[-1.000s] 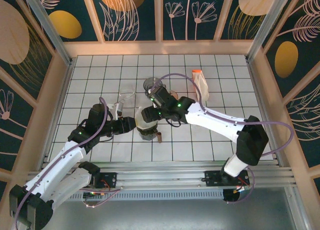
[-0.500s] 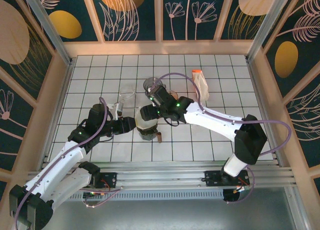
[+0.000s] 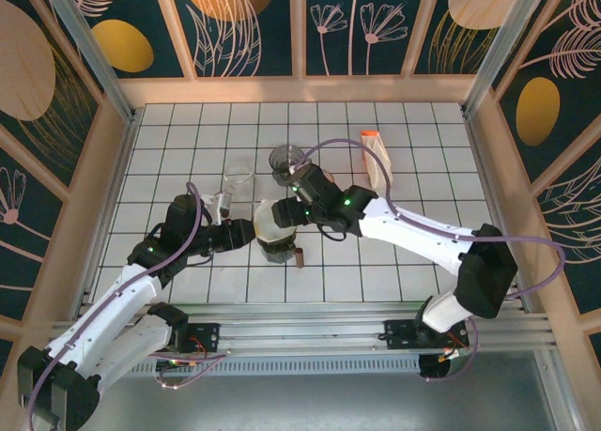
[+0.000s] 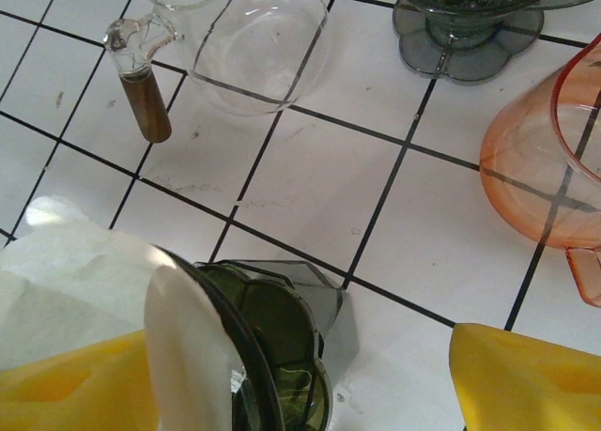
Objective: Place the coffee filter in the dripper
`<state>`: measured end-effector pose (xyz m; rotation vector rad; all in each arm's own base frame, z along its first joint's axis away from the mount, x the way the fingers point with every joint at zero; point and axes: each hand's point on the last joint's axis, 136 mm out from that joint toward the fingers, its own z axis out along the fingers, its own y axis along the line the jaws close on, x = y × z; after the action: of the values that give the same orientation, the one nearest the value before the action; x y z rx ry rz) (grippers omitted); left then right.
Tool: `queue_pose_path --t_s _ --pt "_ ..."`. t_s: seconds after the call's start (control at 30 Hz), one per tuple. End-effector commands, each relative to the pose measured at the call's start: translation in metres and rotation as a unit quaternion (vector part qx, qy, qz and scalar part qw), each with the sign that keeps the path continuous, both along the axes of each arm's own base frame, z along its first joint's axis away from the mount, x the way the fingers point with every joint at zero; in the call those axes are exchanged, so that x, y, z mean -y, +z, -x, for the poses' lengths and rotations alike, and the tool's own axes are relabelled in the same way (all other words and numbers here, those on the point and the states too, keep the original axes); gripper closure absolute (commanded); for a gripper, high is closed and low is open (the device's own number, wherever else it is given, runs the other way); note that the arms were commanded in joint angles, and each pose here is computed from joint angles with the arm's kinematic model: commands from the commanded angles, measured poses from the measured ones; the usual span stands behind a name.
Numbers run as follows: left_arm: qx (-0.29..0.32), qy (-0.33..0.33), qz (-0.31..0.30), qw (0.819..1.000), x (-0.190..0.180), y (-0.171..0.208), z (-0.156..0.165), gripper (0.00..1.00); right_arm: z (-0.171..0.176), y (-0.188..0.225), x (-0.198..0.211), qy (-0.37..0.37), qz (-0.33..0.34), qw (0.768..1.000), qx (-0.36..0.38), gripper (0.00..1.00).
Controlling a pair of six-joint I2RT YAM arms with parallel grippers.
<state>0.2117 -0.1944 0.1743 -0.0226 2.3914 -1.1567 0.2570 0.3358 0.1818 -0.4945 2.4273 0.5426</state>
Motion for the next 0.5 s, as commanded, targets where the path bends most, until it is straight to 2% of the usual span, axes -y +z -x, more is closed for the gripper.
queue_pose_path --t_s 0.0,0.47 --pt "0.006 -0.002 0.004 1.0 0.001 0.003 0.001 0.62 0.003 0.009 0.004 -0.003 -0.012 1.0 0.002 0.22" --pt "0.011 -0.002 0.006 1.0 0.001 0.005 0.001 0.6 0.025 -0.022 -0.013 0.08 0.058 0.992 -0.074 0.23"
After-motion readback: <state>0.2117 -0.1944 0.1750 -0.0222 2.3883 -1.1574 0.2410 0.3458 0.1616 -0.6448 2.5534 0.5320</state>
